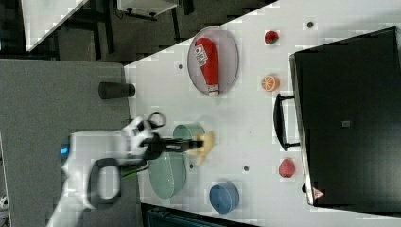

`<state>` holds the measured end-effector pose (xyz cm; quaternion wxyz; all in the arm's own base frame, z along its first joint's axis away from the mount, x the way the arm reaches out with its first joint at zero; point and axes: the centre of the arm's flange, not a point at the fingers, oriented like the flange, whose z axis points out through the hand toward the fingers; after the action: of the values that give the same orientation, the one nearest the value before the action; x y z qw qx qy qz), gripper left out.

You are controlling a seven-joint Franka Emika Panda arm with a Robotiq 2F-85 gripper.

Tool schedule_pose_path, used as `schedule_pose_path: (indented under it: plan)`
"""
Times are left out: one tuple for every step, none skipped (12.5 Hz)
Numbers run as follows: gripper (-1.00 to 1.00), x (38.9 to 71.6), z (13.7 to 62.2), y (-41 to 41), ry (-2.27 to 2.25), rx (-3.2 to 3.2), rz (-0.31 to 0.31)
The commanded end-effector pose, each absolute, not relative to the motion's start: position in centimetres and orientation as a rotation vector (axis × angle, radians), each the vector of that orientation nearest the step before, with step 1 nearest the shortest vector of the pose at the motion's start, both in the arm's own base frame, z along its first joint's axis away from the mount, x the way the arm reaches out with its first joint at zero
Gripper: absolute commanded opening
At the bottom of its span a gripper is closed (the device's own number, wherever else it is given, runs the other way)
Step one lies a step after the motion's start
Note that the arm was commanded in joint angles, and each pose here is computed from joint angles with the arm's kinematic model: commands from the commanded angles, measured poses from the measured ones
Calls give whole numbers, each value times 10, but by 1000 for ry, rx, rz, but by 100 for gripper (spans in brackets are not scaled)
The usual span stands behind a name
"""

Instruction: Pick Banana and place it in mug.

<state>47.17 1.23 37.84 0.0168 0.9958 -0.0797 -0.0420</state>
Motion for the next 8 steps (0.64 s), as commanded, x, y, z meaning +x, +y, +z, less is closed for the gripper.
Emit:
schedule_pose_path:
  plan:
    - [-40,475,423,84,-326,3076,-77]
    - [-40,471,434,100,-353,3070,-57]
    - [-40,468,440,115,-384,3066,-47]
    - [-40,464,442,131,-430,3067,-50]
    - [-40,460,440,146,-483,3066,-68]
    - [-40,454,433,161,-525,3064,-95]
    - [-40,450,426,175,-565,3057,-123]
    - [-40,447,416,187,-616,3041,-155]
